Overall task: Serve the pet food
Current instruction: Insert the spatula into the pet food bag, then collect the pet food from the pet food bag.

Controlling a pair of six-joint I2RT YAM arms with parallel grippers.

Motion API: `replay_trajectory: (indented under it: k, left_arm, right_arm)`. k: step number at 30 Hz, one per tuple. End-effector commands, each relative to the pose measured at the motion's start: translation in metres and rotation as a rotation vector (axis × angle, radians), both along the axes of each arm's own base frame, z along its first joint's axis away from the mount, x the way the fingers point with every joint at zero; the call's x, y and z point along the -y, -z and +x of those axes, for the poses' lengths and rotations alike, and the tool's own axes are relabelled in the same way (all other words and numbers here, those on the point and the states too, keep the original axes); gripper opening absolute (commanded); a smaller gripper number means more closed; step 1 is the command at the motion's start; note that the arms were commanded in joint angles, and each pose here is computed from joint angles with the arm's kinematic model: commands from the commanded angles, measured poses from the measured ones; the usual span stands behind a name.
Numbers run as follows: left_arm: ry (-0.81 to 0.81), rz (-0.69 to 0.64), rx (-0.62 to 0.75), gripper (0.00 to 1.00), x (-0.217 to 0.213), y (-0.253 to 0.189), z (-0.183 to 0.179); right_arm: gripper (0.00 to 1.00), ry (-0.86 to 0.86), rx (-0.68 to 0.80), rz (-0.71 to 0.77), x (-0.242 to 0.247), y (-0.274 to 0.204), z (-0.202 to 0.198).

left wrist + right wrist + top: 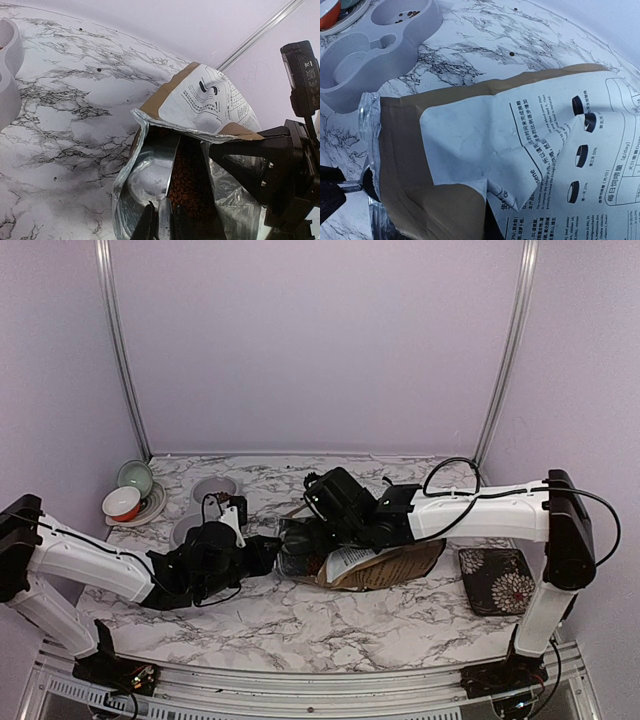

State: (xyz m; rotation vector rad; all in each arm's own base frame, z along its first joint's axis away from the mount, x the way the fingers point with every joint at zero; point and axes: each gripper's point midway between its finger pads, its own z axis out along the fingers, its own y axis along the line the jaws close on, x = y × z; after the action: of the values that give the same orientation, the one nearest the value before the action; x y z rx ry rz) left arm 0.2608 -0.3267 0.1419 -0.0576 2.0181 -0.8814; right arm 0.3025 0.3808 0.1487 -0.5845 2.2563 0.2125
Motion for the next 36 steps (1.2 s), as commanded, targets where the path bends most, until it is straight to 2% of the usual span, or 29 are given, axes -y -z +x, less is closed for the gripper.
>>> replay_trajectory:
  k: [1, 9, 19, 31, 36]
  left_arm:
    - [-0.052, 0.098, 0.048, 0.00, -0.001, 0.004, 0.012]
    - [-0.030, 0.138, 0.027, 0.00, 0.009, 0.022, 0.010]
    - [-0.005, 0.107, -0.024, 0.00, 0.017, 0.031, 0.006]
    - [0.004, -0.067, -0.130, 0.00, 0.024, 0.030, -0.003]
    - [-0.007, -0.091, -0.147, 0.00, 0.023, 0.031, -0.003]
  right_arm:
    - [0.00, 0.046, 0.036, 0.037, 0.002, -0.012, 0.013]
    - [0.00, 0.050, 0.032, 0.034, 0.006, -0.012, 0.011]
    - [0.00, 0.055, 0.032, 0.039, 0.009, -0.013, 0.010]
    - [0.00, 0.061, 0.031, 0.044, 0.013, -0.014, 0.007]
    - [0.00, 0.063, 0.032, 0.045, 0.014, -0.015, 0.007]
